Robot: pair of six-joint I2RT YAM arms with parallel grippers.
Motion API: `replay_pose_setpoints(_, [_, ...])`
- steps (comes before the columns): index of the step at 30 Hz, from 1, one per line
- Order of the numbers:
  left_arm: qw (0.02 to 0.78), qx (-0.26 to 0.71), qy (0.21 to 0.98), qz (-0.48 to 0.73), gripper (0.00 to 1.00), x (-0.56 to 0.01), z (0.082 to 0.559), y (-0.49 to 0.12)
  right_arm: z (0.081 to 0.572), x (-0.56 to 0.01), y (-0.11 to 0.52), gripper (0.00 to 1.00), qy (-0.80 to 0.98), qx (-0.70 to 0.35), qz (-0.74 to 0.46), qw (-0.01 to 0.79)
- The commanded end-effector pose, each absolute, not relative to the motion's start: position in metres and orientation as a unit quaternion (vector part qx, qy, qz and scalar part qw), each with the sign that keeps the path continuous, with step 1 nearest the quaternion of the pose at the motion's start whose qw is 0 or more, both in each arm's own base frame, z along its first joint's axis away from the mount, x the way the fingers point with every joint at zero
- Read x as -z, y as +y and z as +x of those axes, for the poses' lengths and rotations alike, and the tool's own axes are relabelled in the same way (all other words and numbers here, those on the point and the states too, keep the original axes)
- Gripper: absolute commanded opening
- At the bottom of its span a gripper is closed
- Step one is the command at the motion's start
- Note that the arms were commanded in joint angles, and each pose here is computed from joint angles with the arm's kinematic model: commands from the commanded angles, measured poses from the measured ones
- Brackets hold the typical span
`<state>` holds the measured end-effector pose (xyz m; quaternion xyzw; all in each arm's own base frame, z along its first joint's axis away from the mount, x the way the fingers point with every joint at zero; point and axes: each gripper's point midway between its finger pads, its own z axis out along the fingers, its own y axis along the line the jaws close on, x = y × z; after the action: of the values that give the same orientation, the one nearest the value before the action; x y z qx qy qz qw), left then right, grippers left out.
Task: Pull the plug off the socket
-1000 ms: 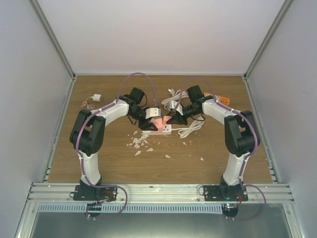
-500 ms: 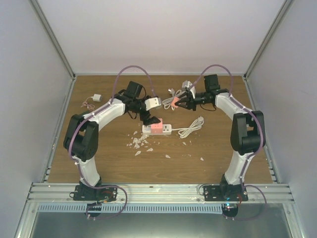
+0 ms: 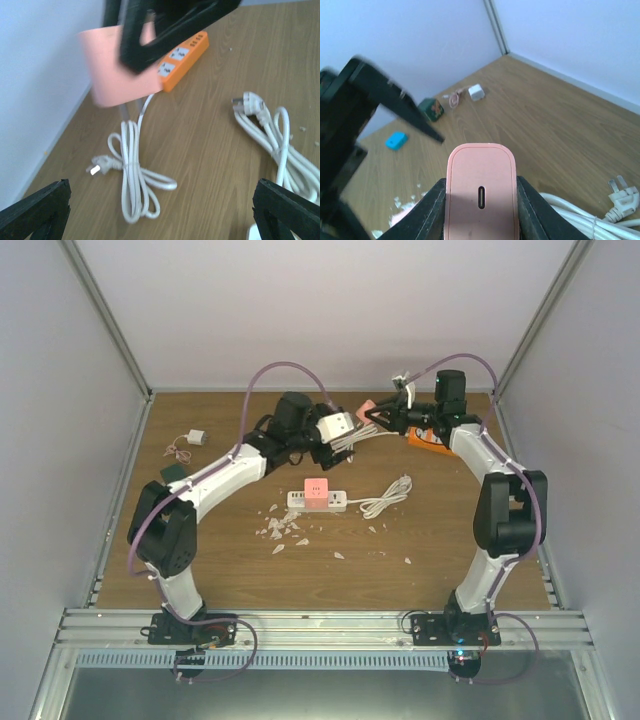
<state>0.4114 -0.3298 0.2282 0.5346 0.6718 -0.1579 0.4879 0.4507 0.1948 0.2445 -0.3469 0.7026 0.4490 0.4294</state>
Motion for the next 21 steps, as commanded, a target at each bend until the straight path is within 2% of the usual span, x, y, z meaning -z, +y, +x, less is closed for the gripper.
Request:
replay_pose_setpoints(1, [0.588,0.117,0.634,0.489,0.99,-0.291,0.424,-0.360,0.462,-0.300,0.185,0.08,0.690,-0.479,-0.295,0.456])
replay_pose_setpoints(7, [0.623,0.072,0.648,0.432,0.99,-0.310,0.447,-0.372,0.457,-0.311,0.183,0.10,0.689,-0.500,-0.267,0.453])
replay_pose_setpoints(11, [0.621,0.068,0.646,0.439,0.98,-0.307,0.452,-0.380,0.451,-0.308,0.183,0.10,0.690,-0.509,-0.256,0.447])
replay_pose_setpoints(17, [0.619,0.063,0.642,0.447,0.92,-0.306,0.461,-0.390,0.448,-0.312,0.183,0.10,0.686,-0.507,-0.261,0.452])
replay_pose_setpoints(21, [0.631,0.056,0.627,0.454,0.83,-0.311,0.462,-0.396,0.448,-0.312,0.183,0.11,0.686,-0.508,-0.262,0.450])
